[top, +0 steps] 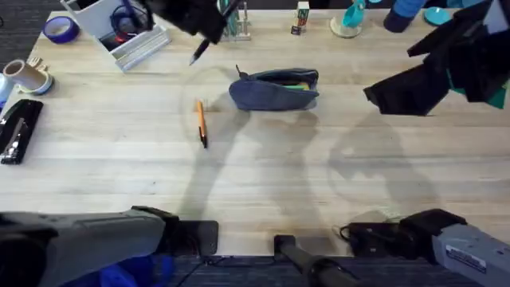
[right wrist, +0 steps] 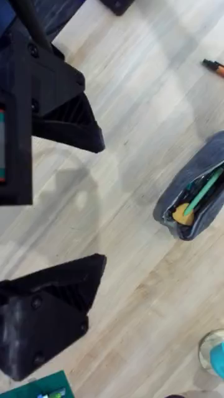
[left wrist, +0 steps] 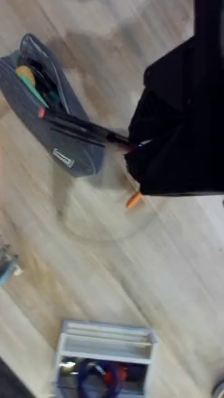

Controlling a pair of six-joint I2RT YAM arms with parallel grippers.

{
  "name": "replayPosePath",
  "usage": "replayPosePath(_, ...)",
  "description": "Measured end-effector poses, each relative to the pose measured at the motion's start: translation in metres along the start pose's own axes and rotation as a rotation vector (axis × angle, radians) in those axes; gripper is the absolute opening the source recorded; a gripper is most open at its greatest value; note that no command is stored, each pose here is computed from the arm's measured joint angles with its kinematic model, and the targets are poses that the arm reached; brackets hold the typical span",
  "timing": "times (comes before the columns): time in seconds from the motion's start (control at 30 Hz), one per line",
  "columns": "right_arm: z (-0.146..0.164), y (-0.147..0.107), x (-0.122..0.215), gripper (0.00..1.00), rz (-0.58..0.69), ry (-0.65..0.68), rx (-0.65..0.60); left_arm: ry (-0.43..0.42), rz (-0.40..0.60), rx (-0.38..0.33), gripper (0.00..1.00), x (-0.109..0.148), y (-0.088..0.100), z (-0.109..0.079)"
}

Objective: Unzip the bag, pick up the pens from the table one at a time and place them inside, then zip the bag closed.

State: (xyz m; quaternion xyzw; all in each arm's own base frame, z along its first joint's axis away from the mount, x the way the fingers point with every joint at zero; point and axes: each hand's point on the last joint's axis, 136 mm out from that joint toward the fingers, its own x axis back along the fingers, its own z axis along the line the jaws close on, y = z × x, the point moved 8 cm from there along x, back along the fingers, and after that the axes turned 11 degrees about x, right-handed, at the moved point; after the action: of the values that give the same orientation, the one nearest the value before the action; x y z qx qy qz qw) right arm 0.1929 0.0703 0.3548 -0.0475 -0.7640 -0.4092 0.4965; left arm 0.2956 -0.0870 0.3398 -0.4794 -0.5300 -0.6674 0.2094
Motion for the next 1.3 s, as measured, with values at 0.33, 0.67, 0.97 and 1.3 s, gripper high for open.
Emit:
replayPosePath(0.33, 0.0, 0.0, 0.0, 0.998, 0.0, 0.0, 0.0, -0.075, -0.003, -0.311, 0.04, -0.026, 0.023, -0.046)
replayPosePath(0.67, 0.0, 0.0, 0.0, 0.998, 0.0, 0.0, 0.0, -0.157, 0.024, -0.603, 0.04, -0.066, 0.031, -0.08)
replayPosePath(0.97, 0.0, 0.0, 0.0, 0.998, 0.0, 0.0, 0.0, -0.219, 0.016, -0.707, 0.04, -0.098, 0.039, -0.086)
replayPosePath(1.3, 0.0, 0.0, 0.0, 0.997, 0.0, 0.0, 0.0, -0.274, 0.054, -0.714, 0.04, -0.127, 0.037, -0.09)
